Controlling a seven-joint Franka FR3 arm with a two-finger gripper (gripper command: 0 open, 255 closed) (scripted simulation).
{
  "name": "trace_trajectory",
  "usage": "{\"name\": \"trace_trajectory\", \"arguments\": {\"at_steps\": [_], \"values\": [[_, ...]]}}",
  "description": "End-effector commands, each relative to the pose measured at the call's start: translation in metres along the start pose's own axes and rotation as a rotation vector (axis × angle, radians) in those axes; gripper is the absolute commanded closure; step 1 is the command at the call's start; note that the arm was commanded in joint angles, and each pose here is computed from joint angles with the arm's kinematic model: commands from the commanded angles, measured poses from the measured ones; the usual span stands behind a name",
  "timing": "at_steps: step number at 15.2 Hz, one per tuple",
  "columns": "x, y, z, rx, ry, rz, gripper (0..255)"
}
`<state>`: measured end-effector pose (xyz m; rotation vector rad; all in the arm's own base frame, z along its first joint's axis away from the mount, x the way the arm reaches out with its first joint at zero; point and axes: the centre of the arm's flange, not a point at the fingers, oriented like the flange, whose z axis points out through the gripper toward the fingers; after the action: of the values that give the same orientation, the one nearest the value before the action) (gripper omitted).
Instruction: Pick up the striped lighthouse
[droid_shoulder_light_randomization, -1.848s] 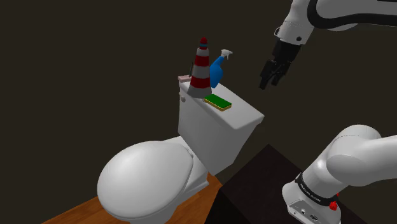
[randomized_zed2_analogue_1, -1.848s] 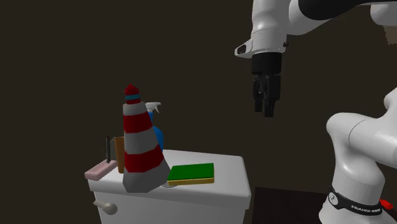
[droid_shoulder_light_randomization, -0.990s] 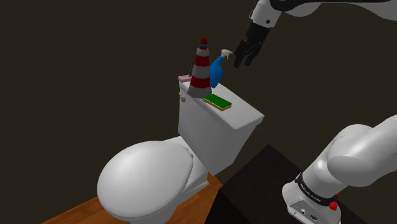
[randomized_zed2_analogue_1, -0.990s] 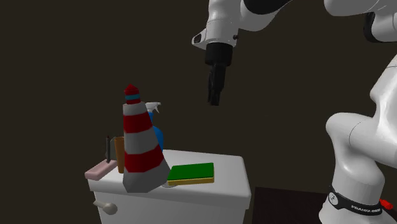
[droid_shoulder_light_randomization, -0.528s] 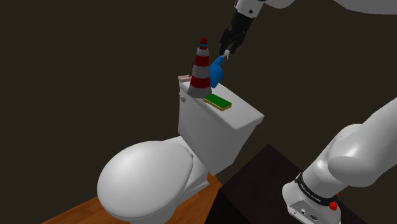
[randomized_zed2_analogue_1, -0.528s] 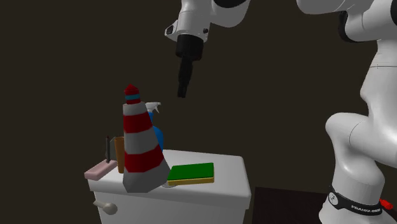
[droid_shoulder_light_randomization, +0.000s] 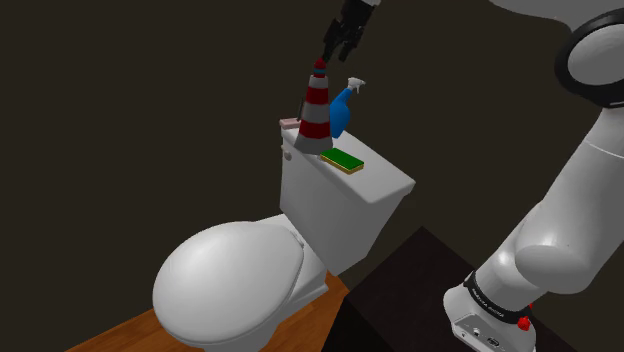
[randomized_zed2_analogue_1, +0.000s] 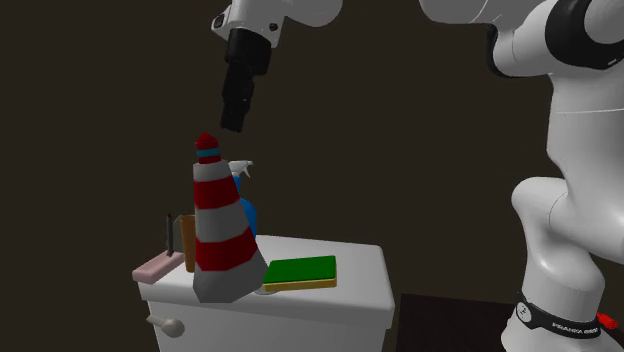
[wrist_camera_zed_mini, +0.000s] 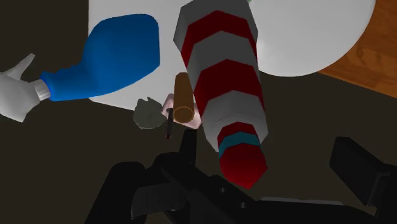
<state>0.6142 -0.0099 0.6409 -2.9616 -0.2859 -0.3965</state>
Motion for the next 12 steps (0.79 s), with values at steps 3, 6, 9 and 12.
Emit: {"name": "trace_trajectory", "arguments": {"at_steps": [3,6,9,12], "values": [[0.031,0.003,0.004,0.006,0.028,-0.027,0],[0.027,0.005,0.019,0.006,0.028,-0.027,0],[0.022,0.007,0.034,0.006,0.028,-0.027,0],[0.021,0.006,0.038,0.006,0.028,-0.027,255]]}}
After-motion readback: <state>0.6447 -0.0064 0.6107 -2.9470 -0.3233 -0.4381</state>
